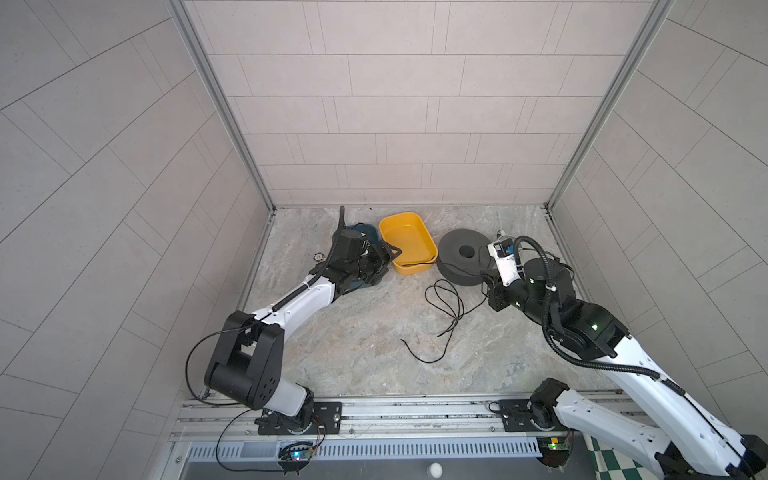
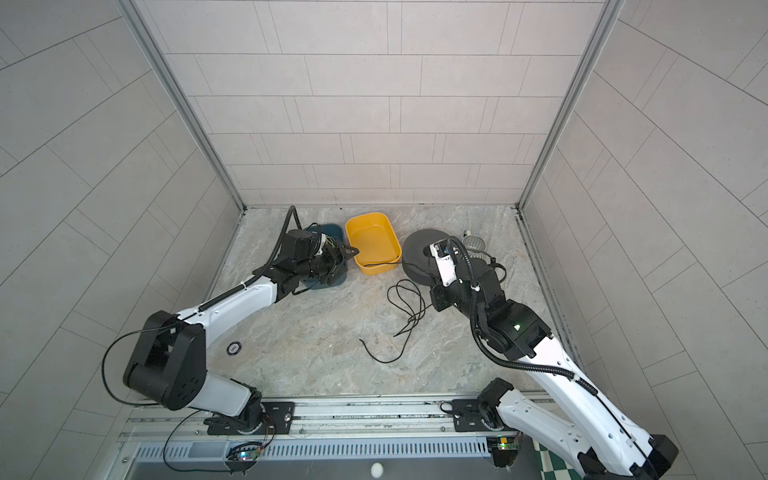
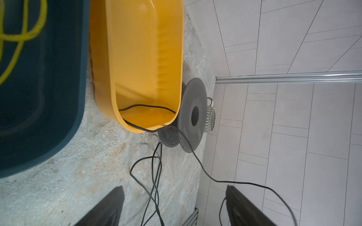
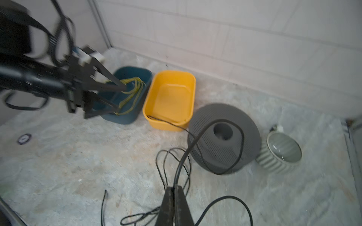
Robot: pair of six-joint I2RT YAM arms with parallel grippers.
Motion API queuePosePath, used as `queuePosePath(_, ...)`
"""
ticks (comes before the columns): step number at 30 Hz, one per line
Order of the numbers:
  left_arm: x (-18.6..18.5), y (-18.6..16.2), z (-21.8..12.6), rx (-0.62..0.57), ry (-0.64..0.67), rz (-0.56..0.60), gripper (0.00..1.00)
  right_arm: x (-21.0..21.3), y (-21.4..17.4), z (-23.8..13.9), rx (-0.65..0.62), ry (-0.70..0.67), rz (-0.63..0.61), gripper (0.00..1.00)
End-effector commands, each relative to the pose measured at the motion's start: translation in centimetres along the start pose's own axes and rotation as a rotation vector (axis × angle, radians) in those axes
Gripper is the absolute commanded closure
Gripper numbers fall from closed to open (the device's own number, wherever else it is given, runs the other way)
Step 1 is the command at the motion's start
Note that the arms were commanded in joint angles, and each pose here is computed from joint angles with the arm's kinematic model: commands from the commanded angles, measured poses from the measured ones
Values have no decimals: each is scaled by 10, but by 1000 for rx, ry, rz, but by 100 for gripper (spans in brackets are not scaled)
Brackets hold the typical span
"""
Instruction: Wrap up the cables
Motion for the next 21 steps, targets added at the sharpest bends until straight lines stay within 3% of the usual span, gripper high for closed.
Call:
queuePosePath(1, -13, 8, -13, -18, 27, 98, 13, -23, -29, 11, 138, -154, 129, 100)
queuePosePath(5, -15, 12, -20, -15, 42, 128, 13, -35, -48, 32, 282, -184, 204, 98)
queuePosePath(7, -13, 14, -24, -15, 50, 134, 13, -36, -51, 40, 331, -194, 212, 86)
queuePosePath(12, -6, 19, -39, -25, 82, 159, 13, -28, -37, 50, 391, -139, 139, 40)
queuePosePath(16, 0, 22, -50, -35, 90, 159, 13, -14, -13, 57, 380, -89, 66, 18)
queuePosePath(21, 8, 22, -58, -33, 94, 156, 13, 4, 8, 87, 364, 26, 9, 17)
Point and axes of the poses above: each gripper's point midway between its finger pads, its own z axis out along the fingers, its own x axis along the line the jaws close on, y = z × x, the point moved 9 cm from there along -z, back along the fingers, and after that the axes turned 7 degrees about z, right-handed, at the moved point
